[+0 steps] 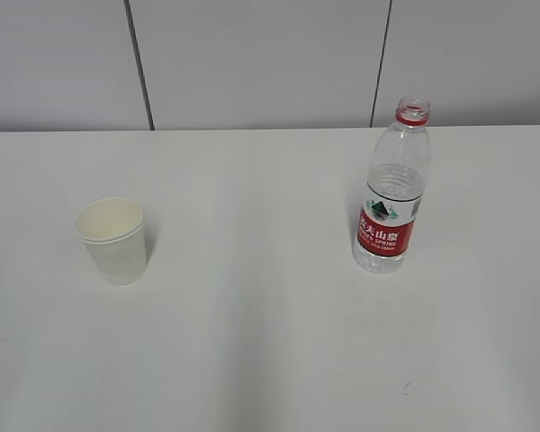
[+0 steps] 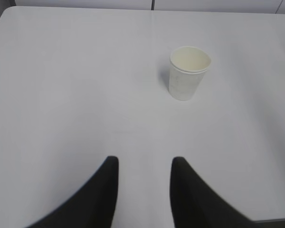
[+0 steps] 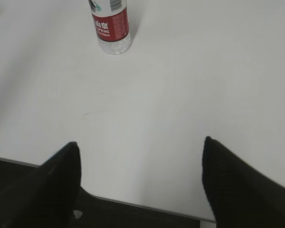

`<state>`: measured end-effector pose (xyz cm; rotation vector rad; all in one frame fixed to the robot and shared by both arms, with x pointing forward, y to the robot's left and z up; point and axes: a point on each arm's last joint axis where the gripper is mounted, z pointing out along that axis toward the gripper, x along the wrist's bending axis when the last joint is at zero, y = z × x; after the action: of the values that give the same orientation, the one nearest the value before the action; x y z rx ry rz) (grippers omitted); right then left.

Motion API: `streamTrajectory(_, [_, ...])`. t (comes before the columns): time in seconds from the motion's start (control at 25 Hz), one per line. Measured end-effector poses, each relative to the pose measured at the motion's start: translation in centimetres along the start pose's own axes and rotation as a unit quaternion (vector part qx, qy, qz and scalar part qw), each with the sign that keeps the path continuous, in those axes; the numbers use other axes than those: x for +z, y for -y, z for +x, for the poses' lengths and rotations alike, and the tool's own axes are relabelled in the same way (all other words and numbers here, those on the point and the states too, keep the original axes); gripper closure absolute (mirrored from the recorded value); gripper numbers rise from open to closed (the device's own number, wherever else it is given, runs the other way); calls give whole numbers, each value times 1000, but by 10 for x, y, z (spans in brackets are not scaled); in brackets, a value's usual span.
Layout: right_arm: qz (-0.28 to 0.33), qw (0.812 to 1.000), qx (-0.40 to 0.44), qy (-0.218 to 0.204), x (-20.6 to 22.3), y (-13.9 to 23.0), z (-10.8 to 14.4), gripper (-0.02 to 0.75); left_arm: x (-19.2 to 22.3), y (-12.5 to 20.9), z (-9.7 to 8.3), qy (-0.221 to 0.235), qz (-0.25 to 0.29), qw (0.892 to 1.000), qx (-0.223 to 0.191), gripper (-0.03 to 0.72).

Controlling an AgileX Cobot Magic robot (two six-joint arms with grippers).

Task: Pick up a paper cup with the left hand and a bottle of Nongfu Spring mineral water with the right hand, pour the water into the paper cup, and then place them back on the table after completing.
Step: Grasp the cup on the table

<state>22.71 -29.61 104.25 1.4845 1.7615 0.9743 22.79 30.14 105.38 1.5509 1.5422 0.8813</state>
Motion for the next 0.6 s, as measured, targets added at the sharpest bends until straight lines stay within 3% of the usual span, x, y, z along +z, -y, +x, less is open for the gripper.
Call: streamTrajectory(0.6, [0,1000,0,0,0,0,0,150,0,0,0,0,0,1000,0,448])
